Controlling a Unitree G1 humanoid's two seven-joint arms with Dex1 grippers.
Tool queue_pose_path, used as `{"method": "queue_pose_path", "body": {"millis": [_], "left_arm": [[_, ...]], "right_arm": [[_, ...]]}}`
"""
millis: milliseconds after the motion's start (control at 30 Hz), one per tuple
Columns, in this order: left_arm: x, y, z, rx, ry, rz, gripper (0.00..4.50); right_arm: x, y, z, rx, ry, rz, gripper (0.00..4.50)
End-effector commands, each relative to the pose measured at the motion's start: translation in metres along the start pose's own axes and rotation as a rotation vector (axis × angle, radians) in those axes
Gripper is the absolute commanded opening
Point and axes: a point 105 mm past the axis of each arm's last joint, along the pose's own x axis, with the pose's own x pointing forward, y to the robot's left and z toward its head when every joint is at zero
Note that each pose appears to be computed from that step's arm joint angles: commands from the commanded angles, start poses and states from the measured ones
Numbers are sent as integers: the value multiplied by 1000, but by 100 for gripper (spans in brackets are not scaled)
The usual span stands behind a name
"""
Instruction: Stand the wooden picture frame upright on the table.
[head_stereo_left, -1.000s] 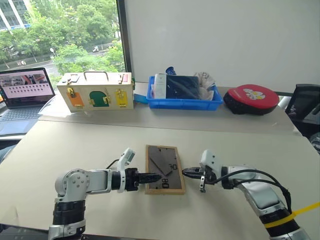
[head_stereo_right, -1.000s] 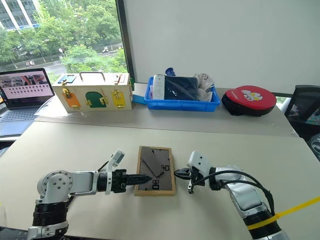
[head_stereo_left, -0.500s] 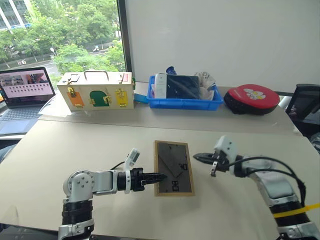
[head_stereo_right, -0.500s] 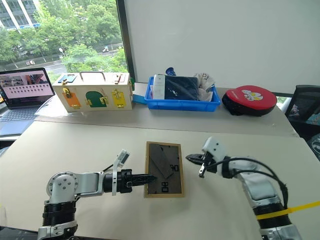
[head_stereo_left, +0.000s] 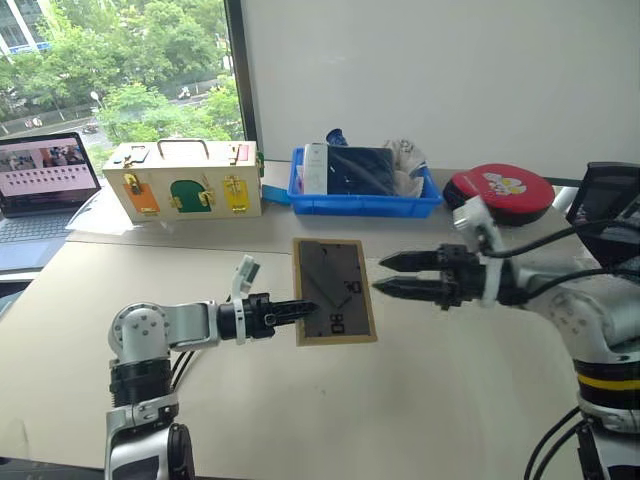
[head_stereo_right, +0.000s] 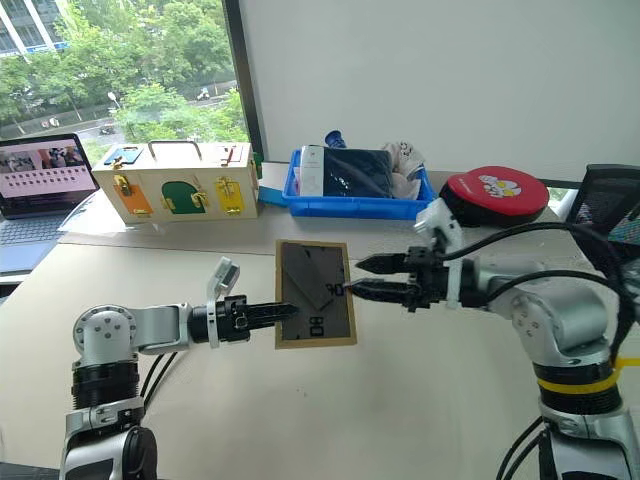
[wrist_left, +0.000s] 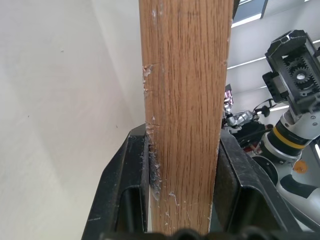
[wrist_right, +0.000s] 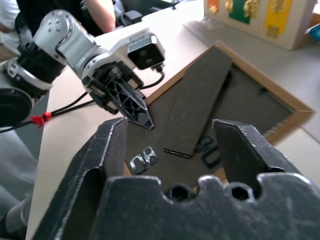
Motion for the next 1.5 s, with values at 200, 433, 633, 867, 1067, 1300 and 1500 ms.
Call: {"method": "queue_pose_path", "body": {"millis": [200,433,633,867,1067,1300,1500], "left_arm": [[3,-13,-2,66,17,-55,115],[2,-12,1,78,8,-49,115],[-7,-5,10,57,-24,-26,115],[-11,-2,23,52,-71,-13,115],[-12,-14,27,18,-64,-112,115],[-15,-19,41,-32,-83,-158,115],[-10,-26,49,-125,-95,-265,115]], "right_arm": [[27,-6,-7,-76,46,17,426],[38,11,-7,-98,27,156,426],[18,17,10,-125,-76,199,426],[10,10,12,-167,-66,139,426],[-22,-76,22,-662,63,-333,426],[-54,-100,28,-1012,195,-419,426],[-36,-87,7,-1352,226,-346,321]]}}
